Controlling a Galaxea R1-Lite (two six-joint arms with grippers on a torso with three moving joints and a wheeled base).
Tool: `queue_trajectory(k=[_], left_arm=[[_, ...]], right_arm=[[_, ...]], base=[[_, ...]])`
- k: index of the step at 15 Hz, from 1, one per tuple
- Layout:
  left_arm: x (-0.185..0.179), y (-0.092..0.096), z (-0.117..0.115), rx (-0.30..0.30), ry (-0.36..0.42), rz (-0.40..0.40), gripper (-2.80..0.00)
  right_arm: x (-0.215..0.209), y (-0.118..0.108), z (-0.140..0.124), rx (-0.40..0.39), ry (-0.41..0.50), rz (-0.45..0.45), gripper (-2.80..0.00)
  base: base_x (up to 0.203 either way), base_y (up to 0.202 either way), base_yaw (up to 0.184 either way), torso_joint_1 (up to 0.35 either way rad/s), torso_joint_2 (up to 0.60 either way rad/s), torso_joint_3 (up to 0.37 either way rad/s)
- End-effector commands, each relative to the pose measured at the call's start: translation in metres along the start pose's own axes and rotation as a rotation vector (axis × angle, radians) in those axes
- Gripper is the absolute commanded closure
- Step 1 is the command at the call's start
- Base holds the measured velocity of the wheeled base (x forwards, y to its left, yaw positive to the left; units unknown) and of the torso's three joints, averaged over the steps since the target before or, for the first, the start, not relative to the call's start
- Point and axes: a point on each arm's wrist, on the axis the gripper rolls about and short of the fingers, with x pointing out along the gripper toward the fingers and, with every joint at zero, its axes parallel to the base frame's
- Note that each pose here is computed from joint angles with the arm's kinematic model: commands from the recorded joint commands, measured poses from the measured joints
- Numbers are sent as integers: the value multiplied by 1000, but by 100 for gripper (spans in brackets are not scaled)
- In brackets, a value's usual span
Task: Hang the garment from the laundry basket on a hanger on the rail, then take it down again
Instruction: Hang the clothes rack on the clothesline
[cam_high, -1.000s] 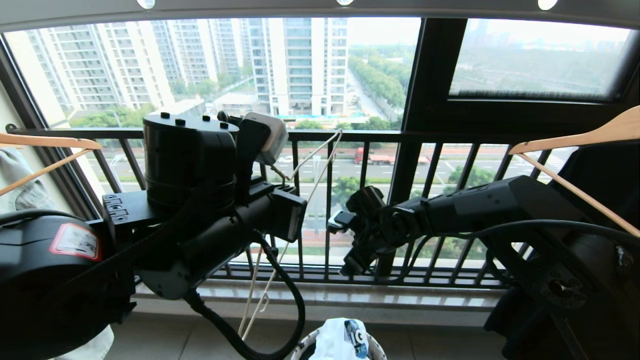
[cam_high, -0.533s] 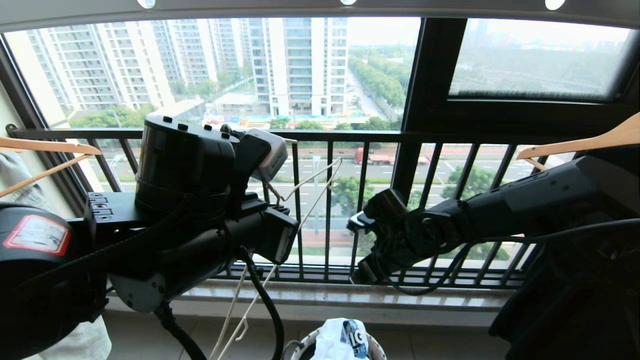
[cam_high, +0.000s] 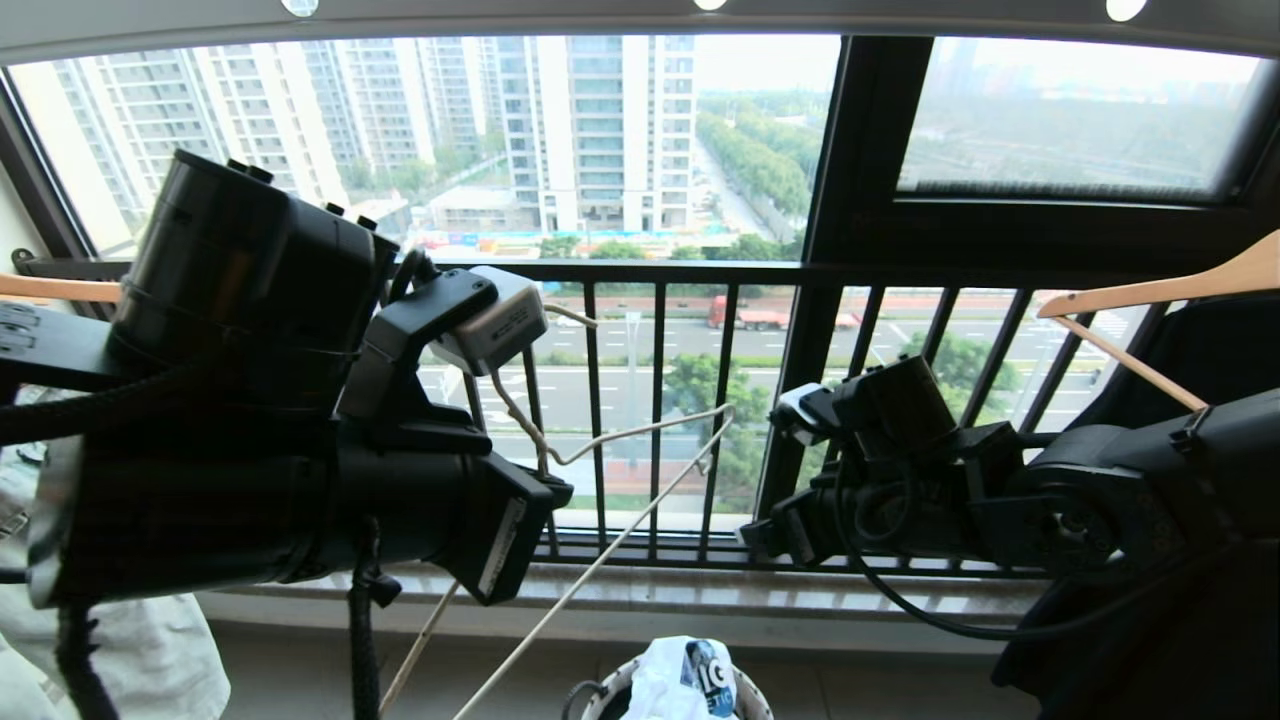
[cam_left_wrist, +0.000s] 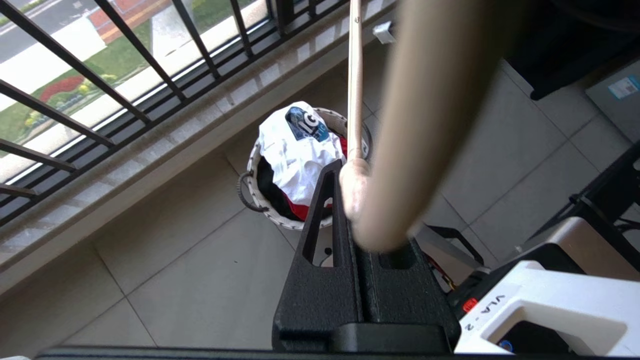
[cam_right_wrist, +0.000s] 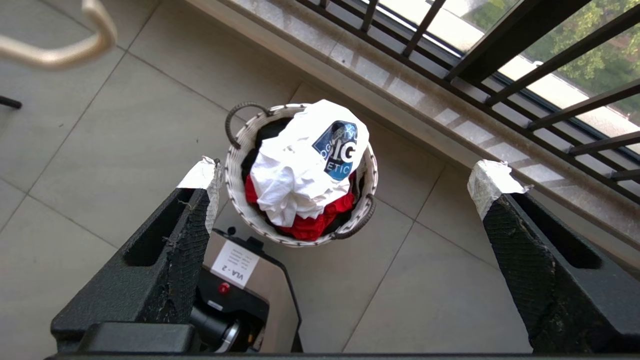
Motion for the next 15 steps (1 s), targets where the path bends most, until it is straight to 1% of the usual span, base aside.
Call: queue_trajectory(k=[1,2,4,7,9,12,14,15], left_arm=[[-27,4,0,-17,0,-96,0],[-28,4,-2,-19,20,-130,0],[-31,3,-3,-12,52,-145,0],[-47,3,-1,-7,84,-144,0],[-63,5,-1,-10,66,-123,0],[-80,10,-5,-12,40,2,0],[-83,20,-5,-43,29,91,0],[-89,24,-4,-57,5,124,0]], right_arm=[[-19,-1,8,0,-24,3,-280],[-19,-3,8,4,-22,-4,0],[-20,-4,9,6,-20,-7,0],[-18,-5,7,5,-6,-35,0],[-20,-7,8,5,-12,-66,0],[-33,-8,11,-17,-41,-96,0],[-28,-8,10,-17,-33,-115,0],[-26,-8,10,-17,-31,-129,0]], base=[[0,0,0,0,0,0],[0,0,0,0,0,0],[0,0,0,0,0,0],[0,0,0,0,0,0],[0,0,0,0,0,0],[0,0,0,0,0,0],[0,0,0,0,0,0],[0,0,0,0,0,0]])
